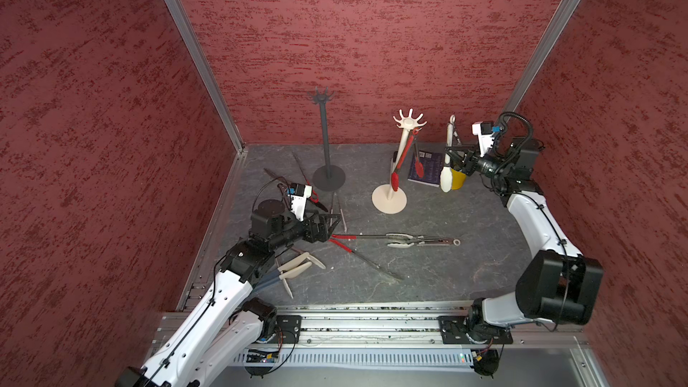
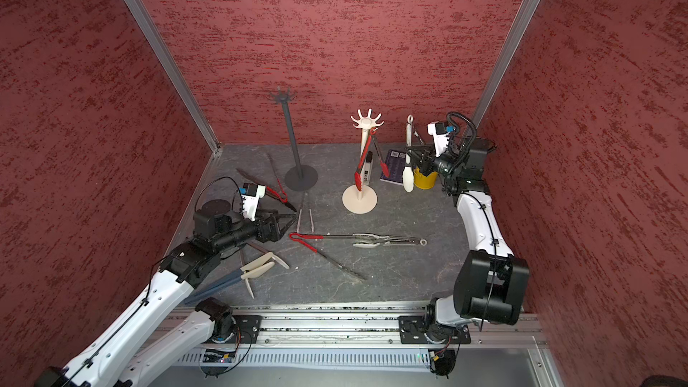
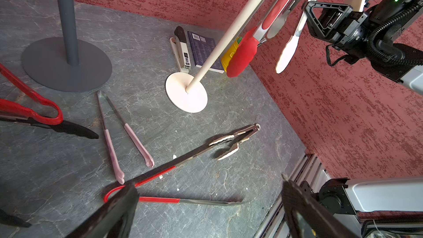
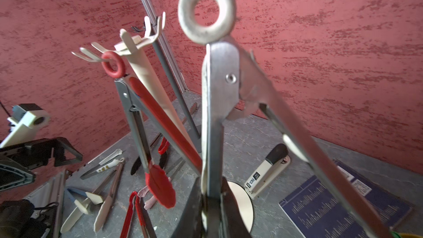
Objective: Hang food tongs on kitchen utensil racks
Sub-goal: Hang the food tongs on the rack.
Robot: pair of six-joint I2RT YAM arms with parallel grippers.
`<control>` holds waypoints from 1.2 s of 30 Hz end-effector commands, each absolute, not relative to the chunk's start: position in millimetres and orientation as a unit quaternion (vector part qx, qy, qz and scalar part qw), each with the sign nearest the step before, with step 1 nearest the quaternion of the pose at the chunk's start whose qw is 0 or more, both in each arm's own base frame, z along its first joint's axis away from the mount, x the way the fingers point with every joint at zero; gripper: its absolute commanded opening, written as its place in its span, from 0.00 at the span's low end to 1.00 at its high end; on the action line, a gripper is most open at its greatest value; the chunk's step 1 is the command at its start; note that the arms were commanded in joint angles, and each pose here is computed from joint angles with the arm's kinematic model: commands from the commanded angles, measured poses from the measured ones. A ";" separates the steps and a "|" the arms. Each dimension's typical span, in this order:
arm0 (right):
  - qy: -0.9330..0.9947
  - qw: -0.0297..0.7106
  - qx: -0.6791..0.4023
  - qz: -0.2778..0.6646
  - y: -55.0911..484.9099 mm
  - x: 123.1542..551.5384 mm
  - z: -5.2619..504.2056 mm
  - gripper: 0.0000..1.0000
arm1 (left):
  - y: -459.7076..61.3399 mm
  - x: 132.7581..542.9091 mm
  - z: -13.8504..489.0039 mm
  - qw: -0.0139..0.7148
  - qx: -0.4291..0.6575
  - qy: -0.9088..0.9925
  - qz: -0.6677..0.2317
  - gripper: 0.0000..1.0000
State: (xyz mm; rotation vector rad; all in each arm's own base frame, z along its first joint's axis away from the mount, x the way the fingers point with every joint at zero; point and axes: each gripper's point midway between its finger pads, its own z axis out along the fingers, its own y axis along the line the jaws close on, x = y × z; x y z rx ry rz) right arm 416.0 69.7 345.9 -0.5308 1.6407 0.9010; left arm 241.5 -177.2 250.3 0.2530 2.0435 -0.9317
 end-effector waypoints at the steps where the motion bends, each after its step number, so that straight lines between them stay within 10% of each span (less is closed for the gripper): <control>1: 0.656 0.571 -0.275 0.410 83.3 408.4 375.2 0.00 | -180.3 242.0 265.3 0.439 0.108 0.806 -0.383 1.00; 36: 0.643 0.493 -0.328 0.486 132.3 394.4 361.4 0.00 | -185.6 243.1 259.9 0.432 0.110 0.808 -0.384 1.00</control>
